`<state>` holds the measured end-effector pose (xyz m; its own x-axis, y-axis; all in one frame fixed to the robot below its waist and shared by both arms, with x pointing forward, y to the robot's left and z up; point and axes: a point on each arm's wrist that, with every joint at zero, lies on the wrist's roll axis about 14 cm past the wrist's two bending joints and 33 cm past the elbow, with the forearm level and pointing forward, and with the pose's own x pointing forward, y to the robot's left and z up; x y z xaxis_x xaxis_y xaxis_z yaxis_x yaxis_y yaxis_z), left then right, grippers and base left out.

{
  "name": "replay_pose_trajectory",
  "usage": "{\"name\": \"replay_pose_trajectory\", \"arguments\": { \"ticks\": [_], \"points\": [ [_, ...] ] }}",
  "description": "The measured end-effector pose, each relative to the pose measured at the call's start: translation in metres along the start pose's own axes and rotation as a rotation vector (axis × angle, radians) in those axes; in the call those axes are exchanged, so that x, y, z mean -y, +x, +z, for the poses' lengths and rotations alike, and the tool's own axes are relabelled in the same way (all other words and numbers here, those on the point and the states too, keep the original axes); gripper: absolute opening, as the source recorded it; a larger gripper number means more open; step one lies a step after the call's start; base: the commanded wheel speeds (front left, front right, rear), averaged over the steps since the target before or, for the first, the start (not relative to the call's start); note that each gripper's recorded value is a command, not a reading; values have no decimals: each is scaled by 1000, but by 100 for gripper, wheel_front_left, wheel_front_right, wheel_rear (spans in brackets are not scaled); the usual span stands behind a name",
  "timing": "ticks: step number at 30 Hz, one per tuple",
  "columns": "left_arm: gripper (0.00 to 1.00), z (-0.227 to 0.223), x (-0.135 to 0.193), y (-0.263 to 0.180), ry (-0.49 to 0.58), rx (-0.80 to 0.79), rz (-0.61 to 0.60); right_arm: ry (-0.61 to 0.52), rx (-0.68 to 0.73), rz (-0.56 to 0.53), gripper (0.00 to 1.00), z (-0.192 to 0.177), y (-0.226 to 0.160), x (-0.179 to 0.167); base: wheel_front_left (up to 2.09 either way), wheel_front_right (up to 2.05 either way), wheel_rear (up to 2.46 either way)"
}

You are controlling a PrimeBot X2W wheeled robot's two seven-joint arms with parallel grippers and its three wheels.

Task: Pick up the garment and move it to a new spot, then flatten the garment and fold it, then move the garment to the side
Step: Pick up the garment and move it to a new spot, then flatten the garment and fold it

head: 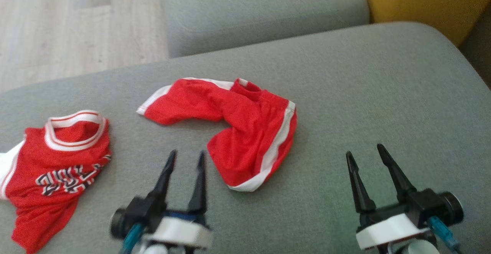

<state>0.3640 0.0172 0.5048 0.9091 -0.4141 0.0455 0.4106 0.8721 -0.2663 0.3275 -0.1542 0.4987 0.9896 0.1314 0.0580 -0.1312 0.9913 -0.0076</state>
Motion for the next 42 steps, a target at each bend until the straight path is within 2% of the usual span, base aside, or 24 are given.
{"name": "replay_pose_trajectory", "arguments": {
  "ticks": [7, 11, 18, 42],
  "points": [
    [100, 12, -57, -60, 118, 48, 223, 14, -9, 28, 100, -4, -10, -10, 0, 0, 0],
    [100, 14, -70, -81, 164, 54, 285, 19, -10, 34, 100, -5, -12, -12, 0, 0, 0],
    [100, 4, -85, -109, 161, 28, 368, 23, -24, 51, 100, -10, -18, -18, 0, 0, 0],
    [100, 7, -88, -114, 144, 42, 398, 42, -40, 52, 100, -15, -19, -19, 0, 0, 0]
  ]
}}
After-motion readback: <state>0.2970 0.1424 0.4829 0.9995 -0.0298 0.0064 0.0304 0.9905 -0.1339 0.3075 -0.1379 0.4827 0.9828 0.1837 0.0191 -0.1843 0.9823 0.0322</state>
